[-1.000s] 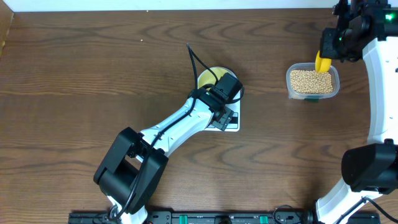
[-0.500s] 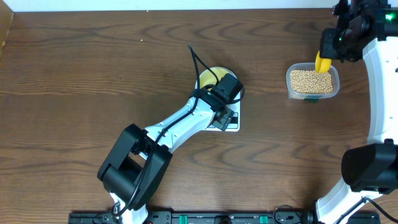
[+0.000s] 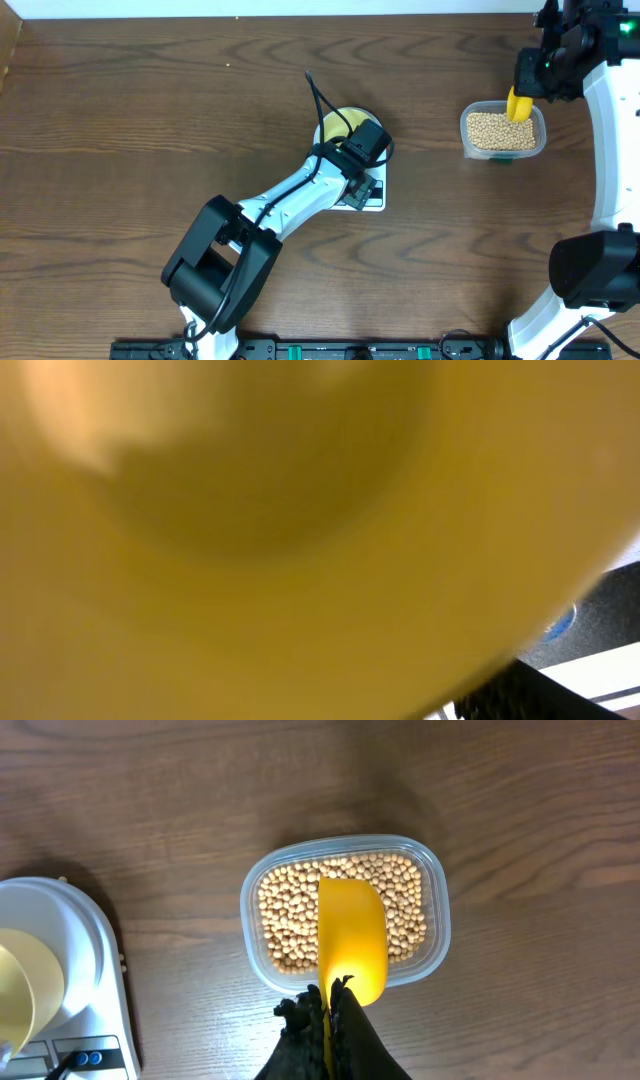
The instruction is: Scoop item into bowl and weigh 50g on scale
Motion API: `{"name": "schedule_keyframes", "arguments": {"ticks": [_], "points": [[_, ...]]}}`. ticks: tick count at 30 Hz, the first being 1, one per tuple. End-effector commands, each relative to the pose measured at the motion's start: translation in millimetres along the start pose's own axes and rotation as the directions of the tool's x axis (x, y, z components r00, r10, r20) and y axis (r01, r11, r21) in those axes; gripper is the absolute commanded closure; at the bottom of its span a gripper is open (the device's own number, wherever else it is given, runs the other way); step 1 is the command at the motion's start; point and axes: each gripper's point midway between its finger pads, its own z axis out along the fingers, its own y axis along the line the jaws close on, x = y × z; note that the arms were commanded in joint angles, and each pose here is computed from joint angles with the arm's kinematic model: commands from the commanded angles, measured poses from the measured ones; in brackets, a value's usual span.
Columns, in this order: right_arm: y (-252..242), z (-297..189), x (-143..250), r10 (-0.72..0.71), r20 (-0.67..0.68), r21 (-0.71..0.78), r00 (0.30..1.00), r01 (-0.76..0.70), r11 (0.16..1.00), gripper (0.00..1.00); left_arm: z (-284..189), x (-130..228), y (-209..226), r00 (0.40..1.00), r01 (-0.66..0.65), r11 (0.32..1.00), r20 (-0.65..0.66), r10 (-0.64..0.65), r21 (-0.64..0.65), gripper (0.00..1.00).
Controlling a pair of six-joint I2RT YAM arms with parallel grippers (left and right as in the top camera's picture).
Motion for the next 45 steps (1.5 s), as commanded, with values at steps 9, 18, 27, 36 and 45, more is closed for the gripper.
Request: {"name": "schedule_keyframes", "arguments": {"ticks": [9, 18, 27, 36, 45], "points": [[-1, -7, 2, -0.019, 0.011, 0.011, 1.0, 0.019, 1.0, 0.99, 9, 7, 4, 1.0, 0.001, 1.0, -0.029, -0.002, -0.03, 0.17], [-3, -7, 2, -0.019, 0.011, 0.022, 1.0, 0.019, 1.0, 0.99, -25, 4, 10, 1.0, 0.008, 1.0, 0.002, -0.008, -0.025, 0.17], [-3, -7, 2, -0.019, 0.011, 0.022, 1.0, 0.019, 1.0, 0.99, -90, 0, 22, 0.995, 0.015, 1.0, 0.102, -0.014, -0.01, 0.17], [-3, -7, 2, -0.018, 0.011, 0.021, 1.0, 0.018, 1.0, 0.99, -175, -4, 42, 0.952, -0.049, 0.999, 0.303, 0.05, -0.009, 0.17], [-2, -7, -2, -0.019, 0.025, 0.021, 1.0, 0.019, 1.0, 0.99, -234, 5, 82, 0.892, 0.015, 0.994, 0.447, -0.063, 0.111, 0.17]]}}
